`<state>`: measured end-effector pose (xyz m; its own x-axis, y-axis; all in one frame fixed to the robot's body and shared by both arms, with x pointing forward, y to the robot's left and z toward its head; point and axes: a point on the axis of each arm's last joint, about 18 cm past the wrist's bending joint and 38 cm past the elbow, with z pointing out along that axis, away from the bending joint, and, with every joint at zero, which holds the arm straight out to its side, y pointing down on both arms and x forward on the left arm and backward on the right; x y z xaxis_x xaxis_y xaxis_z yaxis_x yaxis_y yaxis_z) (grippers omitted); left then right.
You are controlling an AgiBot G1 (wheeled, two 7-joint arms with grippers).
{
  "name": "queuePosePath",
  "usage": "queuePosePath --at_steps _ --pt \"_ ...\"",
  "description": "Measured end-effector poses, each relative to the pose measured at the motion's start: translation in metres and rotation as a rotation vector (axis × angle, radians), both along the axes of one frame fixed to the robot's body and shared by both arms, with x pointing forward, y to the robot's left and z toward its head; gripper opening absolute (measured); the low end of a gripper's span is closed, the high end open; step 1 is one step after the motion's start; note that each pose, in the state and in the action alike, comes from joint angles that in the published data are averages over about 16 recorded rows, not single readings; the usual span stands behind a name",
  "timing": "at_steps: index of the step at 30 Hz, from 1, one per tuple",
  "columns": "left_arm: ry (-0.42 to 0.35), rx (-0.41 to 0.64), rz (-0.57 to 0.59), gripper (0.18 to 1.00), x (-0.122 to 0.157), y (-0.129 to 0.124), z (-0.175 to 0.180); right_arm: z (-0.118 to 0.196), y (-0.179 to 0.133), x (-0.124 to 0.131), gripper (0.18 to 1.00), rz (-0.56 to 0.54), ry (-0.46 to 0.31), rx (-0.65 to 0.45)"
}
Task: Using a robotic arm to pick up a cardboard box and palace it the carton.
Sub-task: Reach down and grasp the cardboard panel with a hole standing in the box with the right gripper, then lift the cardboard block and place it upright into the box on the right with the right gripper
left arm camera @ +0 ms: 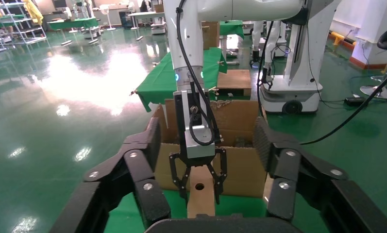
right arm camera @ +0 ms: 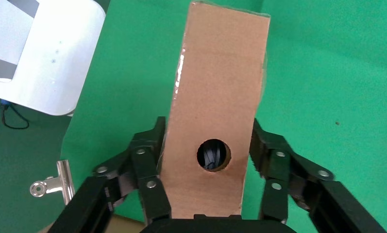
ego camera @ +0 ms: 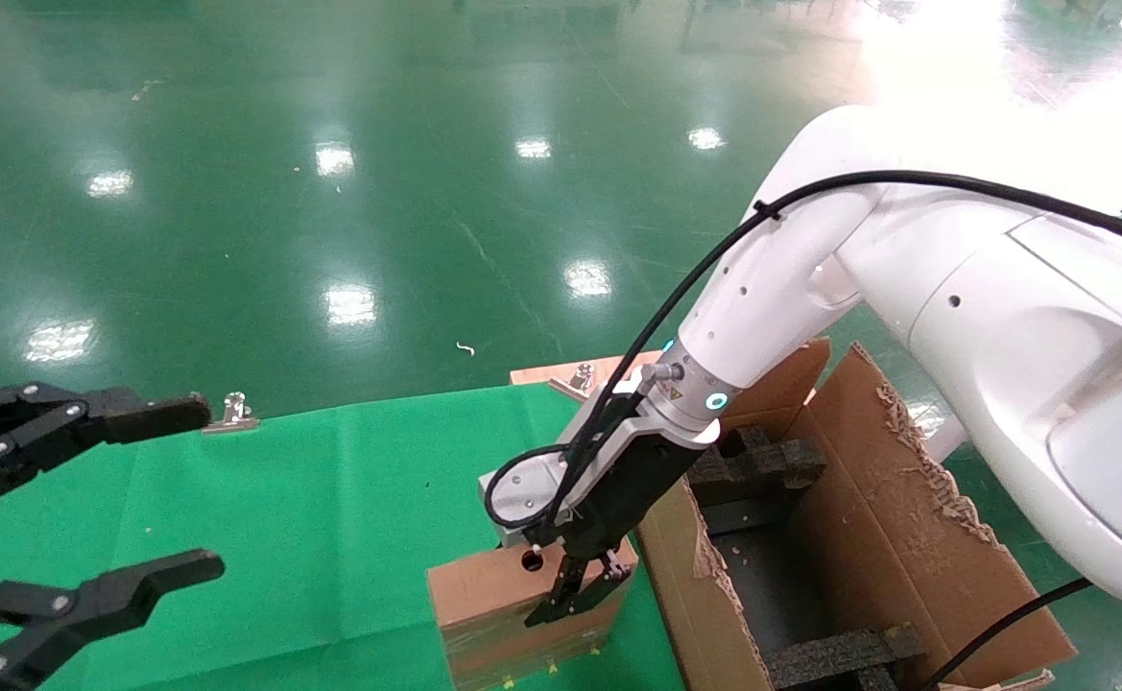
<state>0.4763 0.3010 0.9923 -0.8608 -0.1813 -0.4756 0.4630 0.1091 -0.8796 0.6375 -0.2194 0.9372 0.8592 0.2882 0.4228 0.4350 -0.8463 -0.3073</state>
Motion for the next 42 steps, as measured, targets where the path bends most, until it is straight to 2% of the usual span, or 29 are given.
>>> queuePosePath --at_steps 8,14,20,30,36,42 --pt "0.000 0.000 0.000 0.784 0.000 0.000 0.000 0.009 -0.001 -0.001 0.542 -0.003 -0.013 0.017" --pt "0.000 0.000 0.000 0.889 0.000 0.000 0.000 0.037 -0.004 -0.004 0.451 -0.004 -0.058 0.043" --pt "0.000 0.000 0.000 0.955 0.000 0.000 0.000 0.089 -0.012 -0.015 0.416 0.000 -0.145 0.063" --pt "0.000 0.000 0.000 0.997 0.000 0.000 0.000 0.178 -0.025 -0.046 0.412 0.012 -0.317 0.066" --pt "0.000 0.000 0.000 1.001 0.000 0.000 0.000 0.206 -0.036 -0.061 0.410 0.009 -0.375 0.070" --pt "0.000 0.000 0.000 1.001 0.000 0.000 0.000 0.213 -0.062 -0.070 0.409 -0.030 -0.392 0.086"
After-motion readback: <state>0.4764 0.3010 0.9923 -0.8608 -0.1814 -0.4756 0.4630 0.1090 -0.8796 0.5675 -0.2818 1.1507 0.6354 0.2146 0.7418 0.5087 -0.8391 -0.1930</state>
